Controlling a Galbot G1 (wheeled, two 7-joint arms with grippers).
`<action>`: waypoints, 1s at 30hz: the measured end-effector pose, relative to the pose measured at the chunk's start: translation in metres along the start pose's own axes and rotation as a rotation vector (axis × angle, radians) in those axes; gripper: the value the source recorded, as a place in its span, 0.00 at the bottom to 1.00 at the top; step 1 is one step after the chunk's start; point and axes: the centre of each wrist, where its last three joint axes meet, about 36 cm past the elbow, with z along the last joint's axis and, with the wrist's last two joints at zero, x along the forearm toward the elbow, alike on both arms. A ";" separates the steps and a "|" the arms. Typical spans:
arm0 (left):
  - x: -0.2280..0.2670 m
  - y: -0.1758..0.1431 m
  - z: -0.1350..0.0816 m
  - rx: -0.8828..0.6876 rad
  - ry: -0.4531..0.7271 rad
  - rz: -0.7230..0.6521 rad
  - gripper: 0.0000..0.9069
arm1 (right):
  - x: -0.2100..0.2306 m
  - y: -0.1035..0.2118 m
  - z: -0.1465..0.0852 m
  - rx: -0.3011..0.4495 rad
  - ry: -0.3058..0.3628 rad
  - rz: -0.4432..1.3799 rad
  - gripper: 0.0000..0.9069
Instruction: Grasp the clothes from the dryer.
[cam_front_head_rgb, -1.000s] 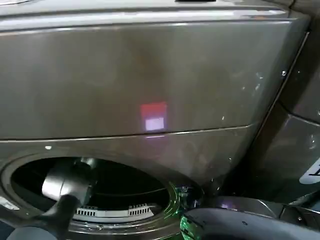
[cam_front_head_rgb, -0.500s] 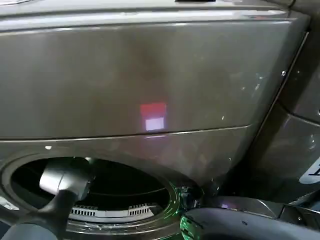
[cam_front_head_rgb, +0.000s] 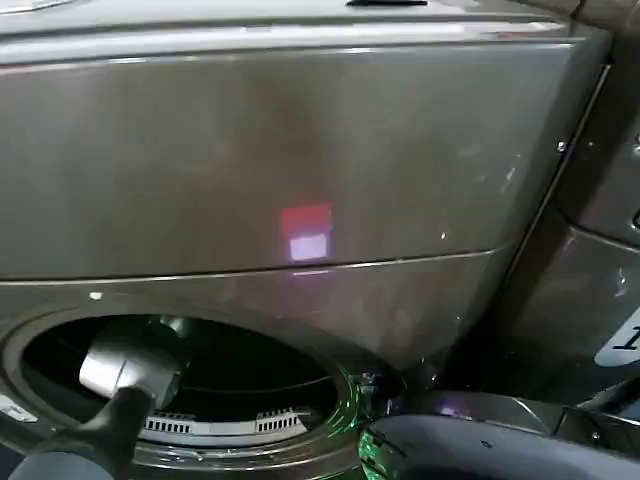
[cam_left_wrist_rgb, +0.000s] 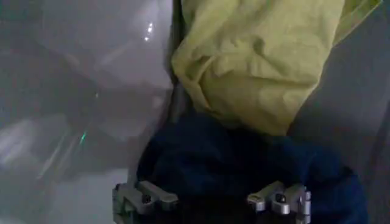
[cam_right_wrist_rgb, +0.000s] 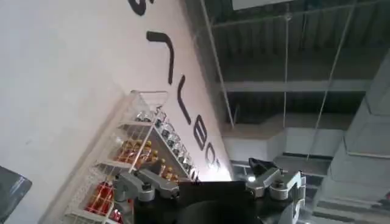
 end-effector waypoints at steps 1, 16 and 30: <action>-0.001 -0.001 0.000 -0.001 0.001 0.002 0.00 | 0.000 0.000 0.000 0.000 0.000 0.001 1.00; 0.004 -0.002 -0.008 0.186 -0.130 -0.031 0.00 | 0.001 -0.001 0.003 0.001 0.007 0.003 1.00; 0.023 -0.034 0.008 0.645 -0.481 -0.178 0.00 | -0.001 0.002 0.005 -0.002 0.004 -0.001 1.00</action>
